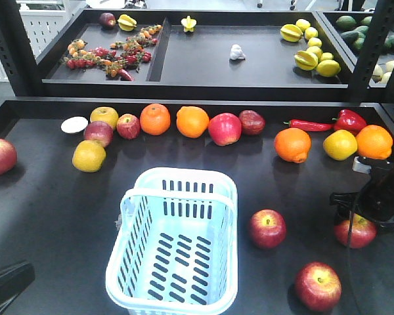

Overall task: Pick three apples into basket with both arms
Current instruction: 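Lower the right gripper onto the red apple nearest the robot's right side and close, then carry the red apple over the basket with the right gripper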

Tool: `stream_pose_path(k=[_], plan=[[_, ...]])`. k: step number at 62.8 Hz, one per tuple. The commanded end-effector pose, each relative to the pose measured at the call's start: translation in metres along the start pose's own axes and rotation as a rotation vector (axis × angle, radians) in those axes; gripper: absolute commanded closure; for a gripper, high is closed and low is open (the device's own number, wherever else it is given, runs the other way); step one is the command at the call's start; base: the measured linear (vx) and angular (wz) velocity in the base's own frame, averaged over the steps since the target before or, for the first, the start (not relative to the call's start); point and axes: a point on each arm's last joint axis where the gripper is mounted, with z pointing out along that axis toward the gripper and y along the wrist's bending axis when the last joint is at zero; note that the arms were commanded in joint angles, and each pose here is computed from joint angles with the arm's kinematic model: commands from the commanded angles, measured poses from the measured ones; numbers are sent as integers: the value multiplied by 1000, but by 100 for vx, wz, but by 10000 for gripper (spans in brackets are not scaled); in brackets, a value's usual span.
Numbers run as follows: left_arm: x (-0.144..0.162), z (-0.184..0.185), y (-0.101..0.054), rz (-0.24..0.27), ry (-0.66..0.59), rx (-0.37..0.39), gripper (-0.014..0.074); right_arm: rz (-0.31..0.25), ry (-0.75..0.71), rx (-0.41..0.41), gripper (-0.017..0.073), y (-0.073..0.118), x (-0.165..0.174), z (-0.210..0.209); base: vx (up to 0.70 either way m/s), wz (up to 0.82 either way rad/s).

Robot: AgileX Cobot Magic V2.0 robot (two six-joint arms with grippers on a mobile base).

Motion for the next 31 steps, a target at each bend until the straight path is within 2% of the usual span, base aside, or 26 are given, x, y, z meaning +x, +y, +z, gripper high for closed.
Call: stream_pose_path(k=[1, 15, 18, 24, 31], plan=[[-10, -1, -5, 8, -36, 30, 599, -2, -99, -29, 389, 6, -15, -33, 0, 0], [-10, -1, -5, 8, -36, 30, 599, -149, -219, -46, 391, 27, -18, -99, 0, 0], [-10, -1, -5, 8, -36, 30, 599, -195, -265, -50, 389, 35, -16, -118, 0, 0], [-10, -1, -5, 8, -36, 30, 599, -252, -351, -68, 389, 52, -9, -157, 0, 0], [-10, -1, -5, 8, -36, 30, 599, -331, -416, -105, 389, 77, 10, -200, 0, 0]])
